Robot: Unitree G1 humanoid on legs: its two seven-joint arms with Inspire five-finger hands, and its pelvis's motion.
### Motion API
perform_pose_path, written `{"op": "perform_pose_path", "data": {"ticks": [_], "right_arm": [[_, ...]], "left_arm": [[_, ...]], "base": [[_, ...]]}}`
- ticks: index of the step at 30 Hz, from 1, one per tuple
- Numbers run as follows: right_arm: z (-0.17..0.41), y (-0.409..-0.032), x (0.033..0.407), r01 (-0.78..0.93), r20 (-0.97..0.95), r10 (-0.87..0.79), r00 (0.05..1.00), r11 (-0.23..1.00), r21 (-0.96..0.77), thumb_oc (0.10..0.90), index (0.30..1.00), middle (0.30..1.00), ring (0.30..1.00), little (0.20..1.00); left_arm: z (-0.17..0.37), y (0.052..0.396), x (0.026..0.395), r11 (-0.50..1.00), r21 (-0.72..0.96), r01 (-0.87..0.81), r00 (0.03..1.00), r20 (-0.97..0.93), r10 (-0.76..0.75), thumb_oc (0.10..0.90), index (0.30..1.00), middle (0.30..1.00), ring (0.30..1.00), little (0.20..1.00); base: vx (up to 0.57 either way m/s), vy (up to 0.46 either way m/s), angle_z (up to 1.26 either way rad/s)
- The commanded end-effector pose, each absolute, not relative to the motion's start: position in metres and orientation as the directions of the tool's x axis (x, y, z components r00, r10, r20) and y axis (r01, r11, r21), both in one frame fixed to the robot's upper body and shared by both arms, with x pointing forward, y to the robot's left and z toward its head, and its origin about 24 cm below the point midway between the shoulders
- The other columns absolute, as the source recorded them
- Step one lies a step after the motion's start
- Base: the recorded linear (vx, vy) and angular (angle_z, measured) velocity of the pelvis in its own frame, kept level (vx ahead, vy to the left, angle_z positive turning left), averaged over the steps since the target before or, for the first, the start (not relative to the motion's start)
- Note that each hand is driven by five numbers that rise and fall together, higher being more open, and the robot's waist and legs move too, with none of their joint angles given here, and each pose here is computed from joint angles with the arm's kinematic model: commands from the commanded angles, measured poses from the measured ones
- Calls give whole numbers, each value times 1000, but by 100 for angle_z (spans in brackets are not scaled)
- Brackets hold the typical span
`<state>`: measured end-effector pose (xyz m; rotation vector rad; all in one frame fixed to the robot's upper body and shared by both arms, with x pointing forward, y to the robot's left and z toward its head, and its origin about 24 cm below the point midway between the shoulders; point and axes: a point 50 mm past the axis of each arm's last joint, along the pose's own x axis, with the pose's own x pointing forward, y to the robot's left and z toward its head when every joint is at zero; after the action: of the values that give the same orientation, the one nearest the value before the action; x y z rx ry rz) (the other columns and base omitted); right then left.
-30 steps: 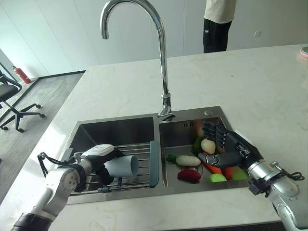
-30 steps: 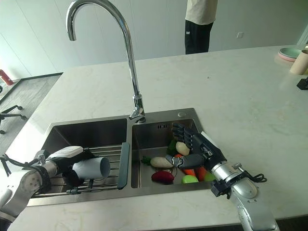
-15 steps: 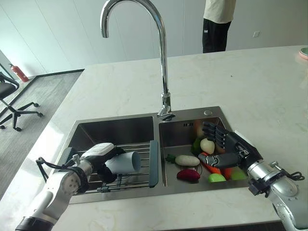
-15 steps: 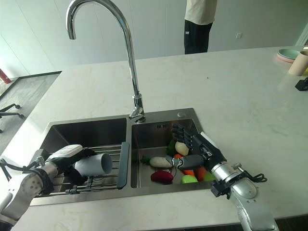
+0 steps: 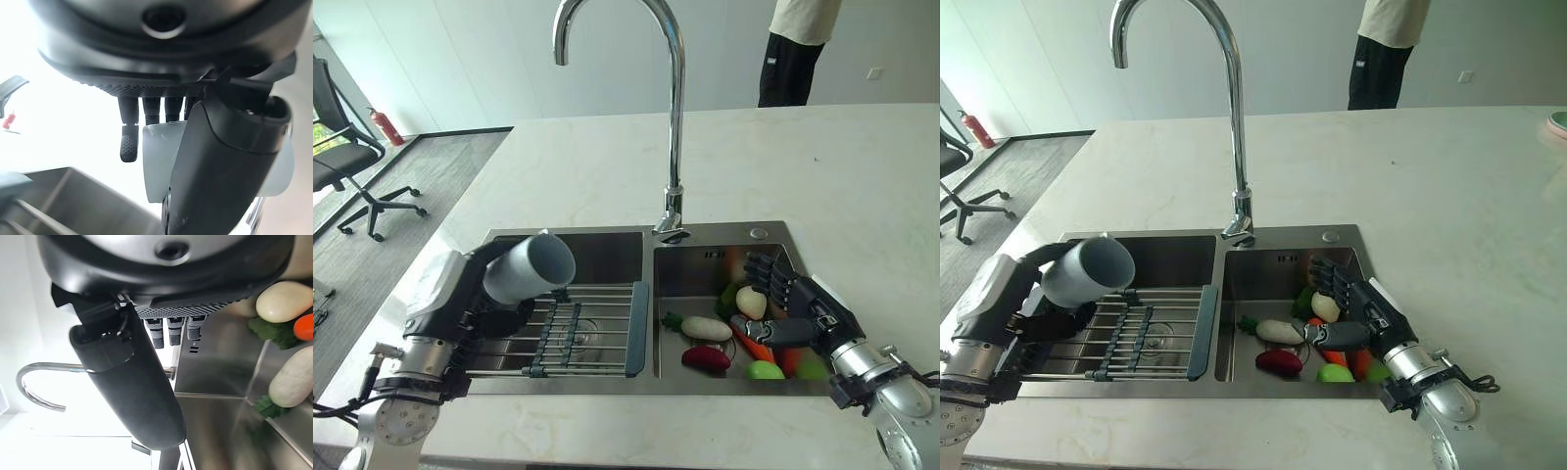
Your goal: Place the dishes in the dishwasher.
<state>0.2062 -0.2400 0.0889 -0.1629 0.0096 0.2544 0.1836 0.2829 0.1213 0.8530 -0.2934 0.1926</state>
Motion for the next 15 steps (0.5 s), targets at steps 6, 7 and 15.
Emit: {"op": "perform_pose_path", "data": {"ticks": [6,7,15], "right_arm": [[160,-211,208,-274,475,289,831,956,-103,800,900,900,900,900],[160,-210,206,-277,482,291,826,955,-102,800,900,900,900,900],[173,-229,206,-153,558,192,808,981,-116,800,900,900,900,900]], "left_arm": [[177,277,173,778,308,-547,651,741,164,400,300,300,300,300],[175,276,171,783,297,-547,650,740,174,400,300,300,300,300],[186,270,168,884,3,-468,518,811,272,400,300,300,300,300]], "base": [[4,-143,14],[-19,-113,20],[-241,103,85]]}}
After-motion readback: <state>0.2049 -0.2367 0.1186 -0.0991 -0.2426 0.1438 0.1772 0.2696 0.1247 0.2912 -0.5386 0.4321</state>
